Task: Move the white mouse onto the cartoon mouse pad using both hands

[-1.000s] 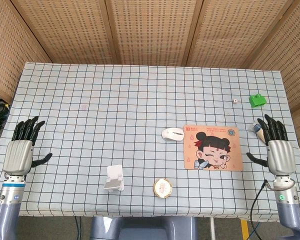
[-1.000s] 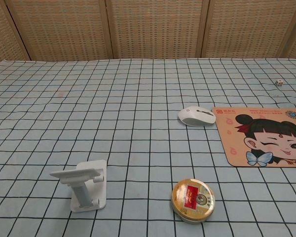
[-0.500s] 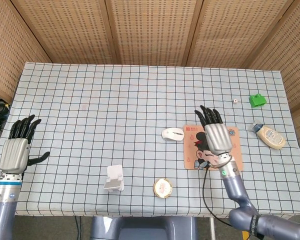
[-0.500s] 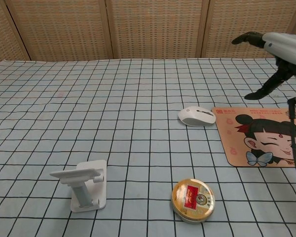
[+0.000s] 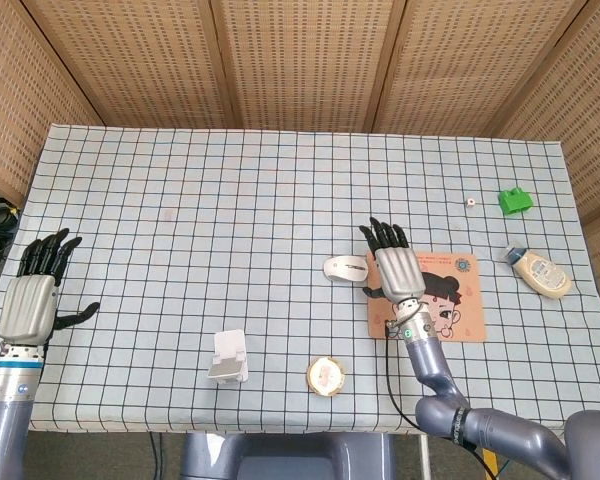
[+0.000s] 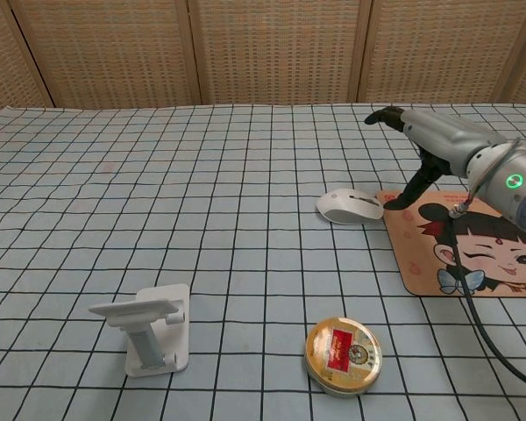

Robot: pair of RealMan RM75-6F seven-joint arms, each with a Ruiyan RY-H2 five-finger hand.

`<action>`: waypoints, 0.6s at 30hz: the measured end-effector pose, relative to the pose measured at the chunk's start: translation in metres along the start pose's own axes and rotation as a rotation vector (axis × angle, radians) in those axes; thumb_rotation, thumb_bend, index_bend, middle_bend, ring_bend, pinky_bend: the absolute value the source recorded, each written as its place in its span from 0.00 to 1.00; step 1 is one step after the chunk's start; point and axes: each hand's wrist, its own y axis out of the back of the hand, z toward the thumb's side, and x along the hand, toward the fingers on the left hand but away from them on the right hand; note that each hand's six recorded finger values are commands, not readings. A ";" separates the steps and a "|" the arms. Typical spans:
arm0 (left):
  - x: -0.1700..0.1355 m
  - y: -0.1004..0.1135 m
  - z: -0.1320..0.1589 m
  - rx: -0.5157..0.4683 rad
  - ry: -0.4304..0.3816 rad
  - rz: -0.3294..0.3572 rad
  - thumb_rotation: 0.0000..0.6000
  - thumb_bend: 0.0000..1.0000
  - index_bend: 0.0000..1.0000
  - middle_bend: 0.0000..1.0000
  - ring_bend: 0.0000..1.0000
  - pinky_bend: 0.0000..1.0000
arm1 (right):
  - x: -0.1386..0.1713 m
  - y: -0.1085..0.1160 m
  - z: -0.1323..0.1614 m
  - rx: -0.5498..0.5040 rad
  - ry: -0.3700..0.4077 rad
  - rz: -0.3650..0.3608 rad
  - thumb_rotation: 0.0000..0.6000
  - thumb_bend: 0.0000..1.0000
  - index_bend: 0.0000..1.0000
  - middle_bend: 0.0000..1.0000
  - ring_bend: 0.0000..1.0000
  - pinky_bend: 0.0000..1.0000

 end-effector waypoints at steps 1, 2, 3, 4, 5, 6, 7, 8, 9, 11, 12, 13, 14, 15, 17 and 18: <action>0.000 0.000 0.000 -0.001 0.001 0.000 1.00 0.16 0.09 0.00 0.00 0.00 | -0.002 -0.004 0.001 -0.004 0.000 0.007 1.00 0.13 0.11 0.00 0.00 0.00; 0.000 0.000 0.000 -0.002 0.002 0.000 1.00 0.16 0.09 0.00 0.00 0.00 | -0.003 -0.006 0.002 -0.005 0.000 0.012 1.00 0.13 0.11 0.00 0.00 0.00; 0.000 0.001 -0.001 -0.003 0.003 0.001 1.00 0.16 0.09 0.00 0.00 0.00 | -0.004 -0.008 0.003 -0.006 0.000 0.017 1.00 0.14 0.11 0.00 0.00 0.00; 0.000 0.001 -0.001 -0.004 0.004 0.001 1.00 0.16 0.09 0.00 0.00 0.00 | -0.005 -0.012 0.004 -0.007 -0.001 0.025 1.00 0.14 0.11 0.00 0.00 0.00; 0.001 0.001 -0.002 -0.005 0.006 0.000 1.00 0.16 0.09 0.00 0.00 0.00 | -0.006 -0.014 0.004 -0.007 -0.001 0.029 1.00 0.14 0.11 0.00 0.00 0.00; 0.001 0.000 -0.002 -0.005 0.007 -0.001 1.00 0.16 0.09 0.00 0.00 0.00 | -0.008 -0.017 0.005 -0.006 -0.002 0.034 1.00 0.15 0.11 0.00 0.00 0.00; 0.001 0.000 -0.002 -0.006 0.008 -0.002 1.00 0.16 0.09 0.00 0.00 0.00 | -0.009 -0.020 0.005 -0.005 -0.004 0.039 1.00 0.15 0.11 0.00 0.00 0.00; 0.001 0.000 -0.002 -0.006 0.008 -0.003 1.00 0.16 0.09 0.00 0.00 0.00 | -0.010 -0.022 0.005 -0.004 -0.005 0.043 1.00 0.15 0.11 0.00 0.00 0.00; 0.001 0.000 -0.002 -0.006 0.008 -0.003 1.00 0.16 0.09 0.00 0.00 0.00 | -0.012 -0.023 0.005 -0.002 -0.006 0.047 1.00 0.15 0.11 0.00 0.00 0.00; 0.002 0.000 -0.003 -0.007 0.010 -0.005 1.00 0.16 0.09 0.00 0.00 0.00 | -0.015 -0.028 0.005 -0.002 -0.011 0.056 1.00 0.15 0.11 0.00 0.00 0.00; 0.002 -0.001 -0.003 -0.008 0.012 -0.006 1.00 0.16 0.09 0.00 0.00 0.00 | -0.016 -0.029 0.005 -0.002 -0.013 0.059 1.00 0.15 0.11 0.00 0.00 0.00; 0.002 -0.001 -0.004 -0.008 0.013 -0.007 1.00 0.16 0.09 0.00 0.00 0.00 | -0.018 -0.031 0.004 0.000 -0.015 0.063 1.00 0.15 0.11 0.00 0.00 0.00; 0.003 -0.001 -0.004 -0.008 0.014 -0.008 1.00 0.16 0.09 0.00 0.00 0.00 | -0.019 -0.032 0.004 0.002 -0.016 0.065 1.00 0.15 0.11 0.00 0.00 0.00; 0.003 -0.001 -0.004 -0.008 0.015 -0.009 1.00 0.16 0.09 0.00 0.00 0.00 | -0.021 -0.033 0.004 0.004 -0.018 0.067 1.00 0.15 0.11 0.00 0.00 0.00; 0.004 -0.002 -0.005 -0.008 0.016 -0.011 1.00 0.16 0.09 0.00 0.00 0.00 | -0.025 -0.036 0.003 0.008 -0.021 0.072 1.00 0.17 0.12 0.00 0.00 0.00; 0.004 -0.002 -0.005 -0.008 0.016 -0.013 1.00 0.16 0.09 0.00 0.00 0.00 | -0.027 -0.037 0.003 0.010 -0.022 0.074 1.00 0.18 0.13 0.00 0.00 0.00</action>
